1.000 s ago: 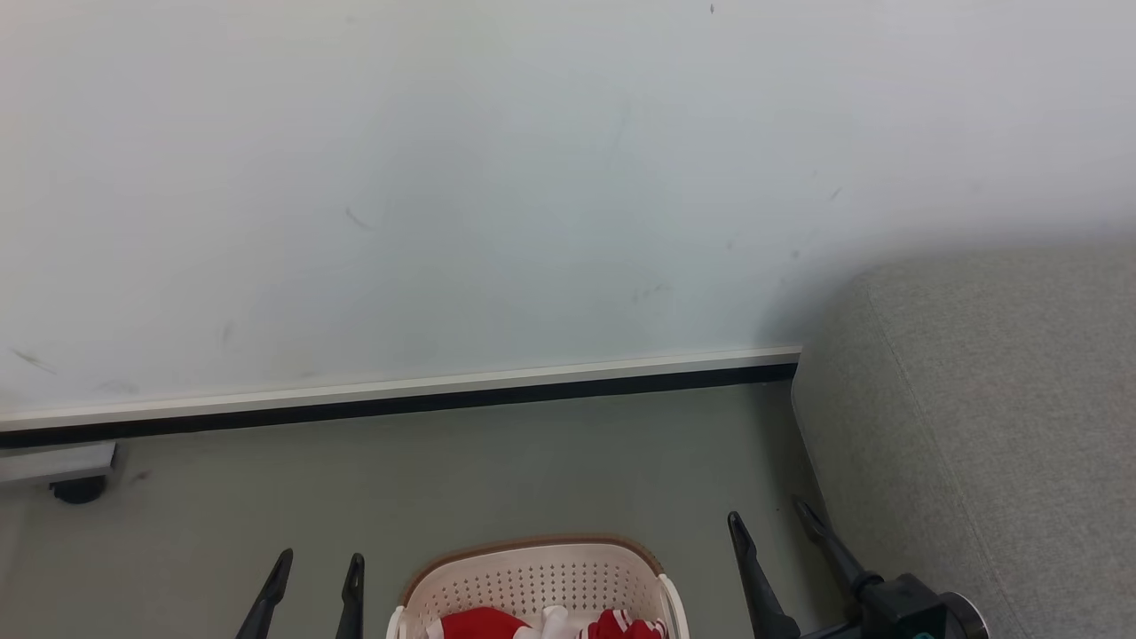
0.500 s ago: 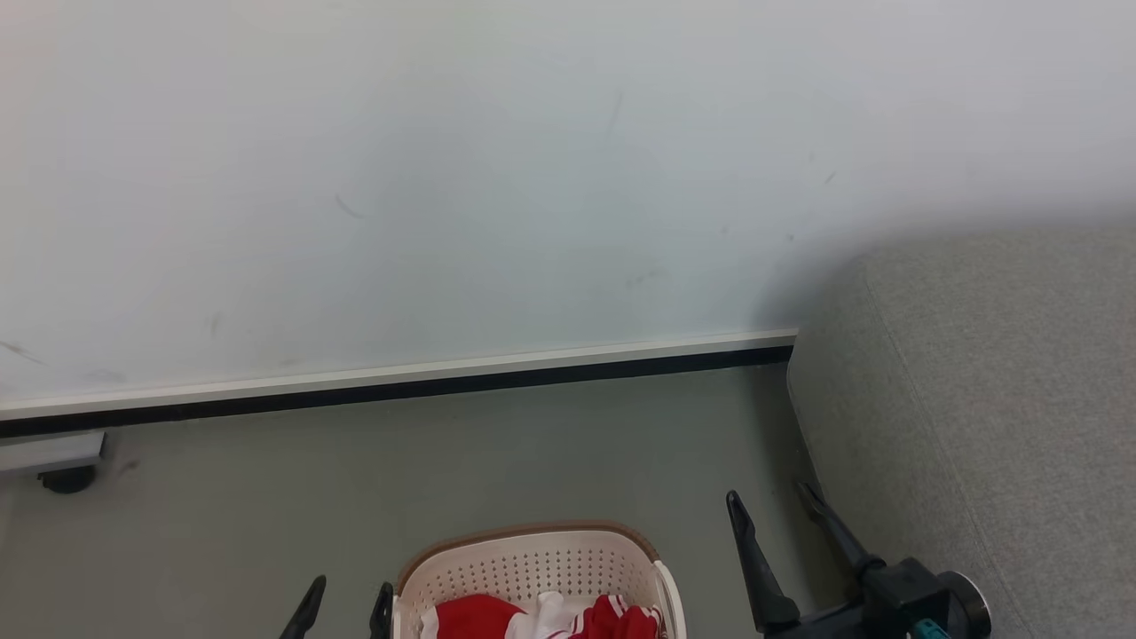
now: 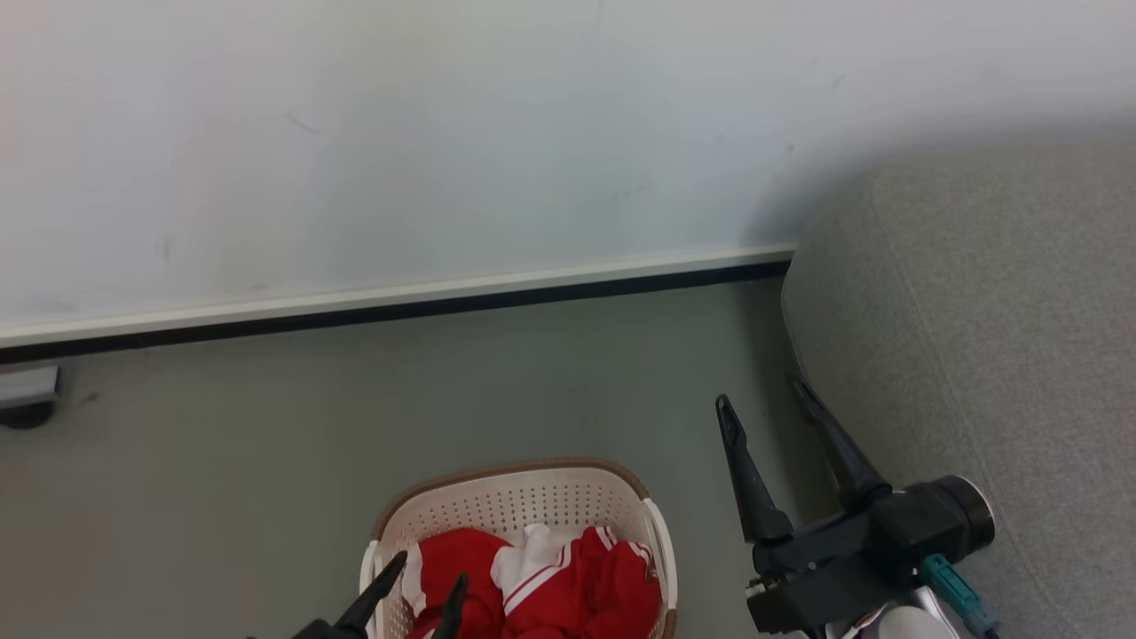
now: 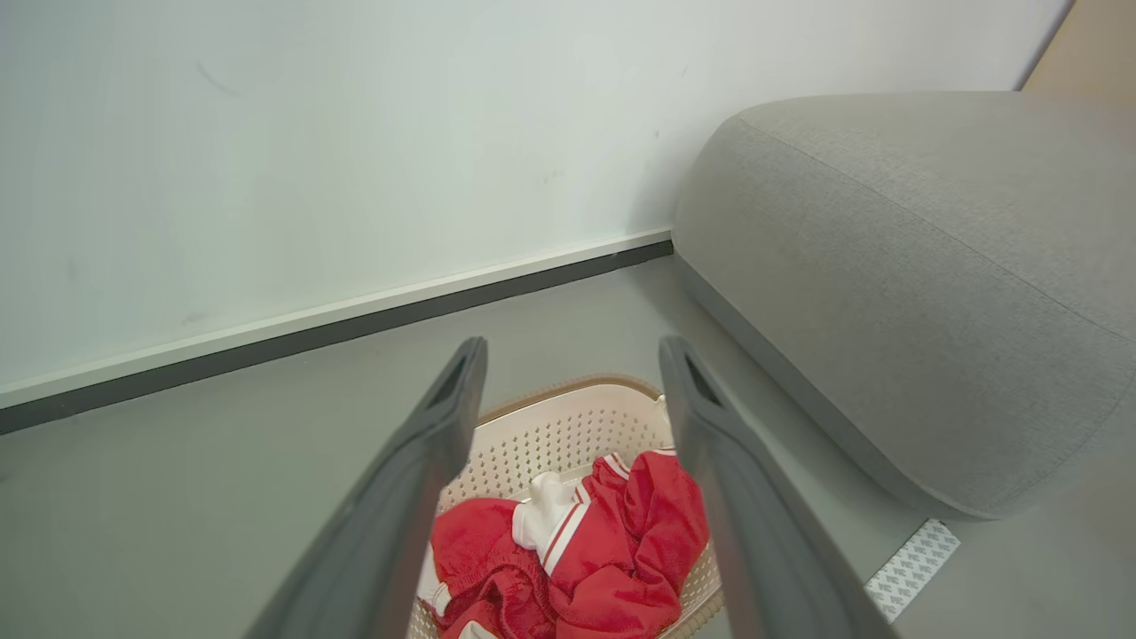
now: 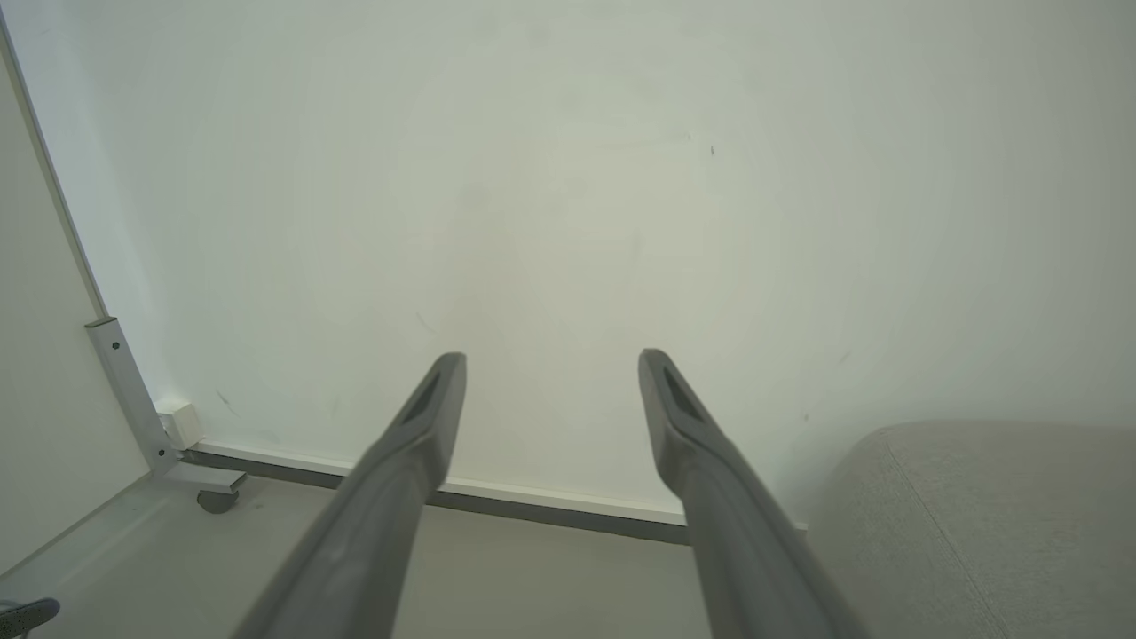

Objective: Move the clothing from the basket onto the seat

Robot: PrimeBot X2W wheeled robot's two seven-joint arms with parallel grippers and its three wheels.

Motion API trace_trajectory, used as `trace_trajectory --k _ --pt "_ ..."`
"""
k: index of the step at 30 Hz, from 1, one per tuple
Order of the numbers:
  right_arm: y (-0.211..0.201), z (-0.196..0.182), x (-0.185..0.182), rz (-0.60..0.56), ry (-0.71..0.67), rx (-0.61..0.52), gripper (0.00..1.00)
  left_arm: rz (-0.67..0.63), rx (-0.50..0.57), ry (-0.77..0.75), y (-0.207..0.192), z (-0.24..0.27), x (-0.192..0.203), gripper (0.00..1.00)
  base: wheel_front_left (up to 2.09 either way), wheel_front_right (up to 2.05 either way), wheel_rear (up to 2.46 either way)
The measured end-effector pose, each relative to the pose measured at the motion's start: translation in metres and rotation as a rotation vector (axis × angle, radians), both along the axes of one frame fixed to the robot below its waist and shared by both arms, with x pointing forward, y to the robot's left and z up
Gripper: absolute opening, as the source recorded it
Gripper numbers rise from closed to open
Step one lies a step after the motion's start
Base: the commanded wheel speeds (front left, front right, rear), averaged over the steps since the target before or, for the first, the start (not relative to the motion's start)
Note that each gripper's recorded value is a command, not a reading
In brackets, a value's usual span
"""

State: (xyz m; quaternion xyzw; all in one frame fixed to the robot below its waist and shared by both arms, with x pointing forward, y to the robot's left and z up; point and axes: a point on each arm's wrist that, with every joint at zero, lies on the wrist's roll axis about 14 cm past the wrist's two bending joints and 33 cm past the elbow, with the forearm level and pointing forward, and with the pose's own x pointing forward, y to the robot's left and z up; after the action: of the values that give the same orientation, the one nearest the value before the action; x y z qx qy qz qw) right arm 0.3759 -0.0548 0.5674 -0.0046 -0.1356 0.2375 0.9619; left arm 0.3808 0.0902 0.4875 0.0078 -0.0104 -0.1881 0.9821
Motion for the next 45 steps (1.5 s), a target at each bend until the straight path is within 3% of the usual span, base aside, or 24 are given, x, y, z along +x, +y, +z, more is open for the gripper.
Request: trace_trajectory --k 11,24,32,45 --pt "0.001 0.006 0.045 0.003 -0.045 -0.001 1.0 -0.167 0.054 0.12 -0.038 -0.05 0.037 1.0 0.0 0.0 0.0" --pt "-0.004 -0.014 0.103 -0.017 -0.055 0.005 1.0 -0.348 0.129 0.292 -0.077 -0.137 0.086 1.0 0.0 0.0 0.0" --pt "-0.009 -0.051 0.135 -0.033 -0.015 0.003 1.0 -0.428 0.16 0.469 -0.088 -0.216 0.094 1.0 0.0 0.0 0.0" --pt "-0.031 -0.113 0.158 -0.081 0.105 0.034 1.0 -0.611 0.299 0.589 -0.108 -0.31 0.089 1.0 0.0 0.0 0.0"
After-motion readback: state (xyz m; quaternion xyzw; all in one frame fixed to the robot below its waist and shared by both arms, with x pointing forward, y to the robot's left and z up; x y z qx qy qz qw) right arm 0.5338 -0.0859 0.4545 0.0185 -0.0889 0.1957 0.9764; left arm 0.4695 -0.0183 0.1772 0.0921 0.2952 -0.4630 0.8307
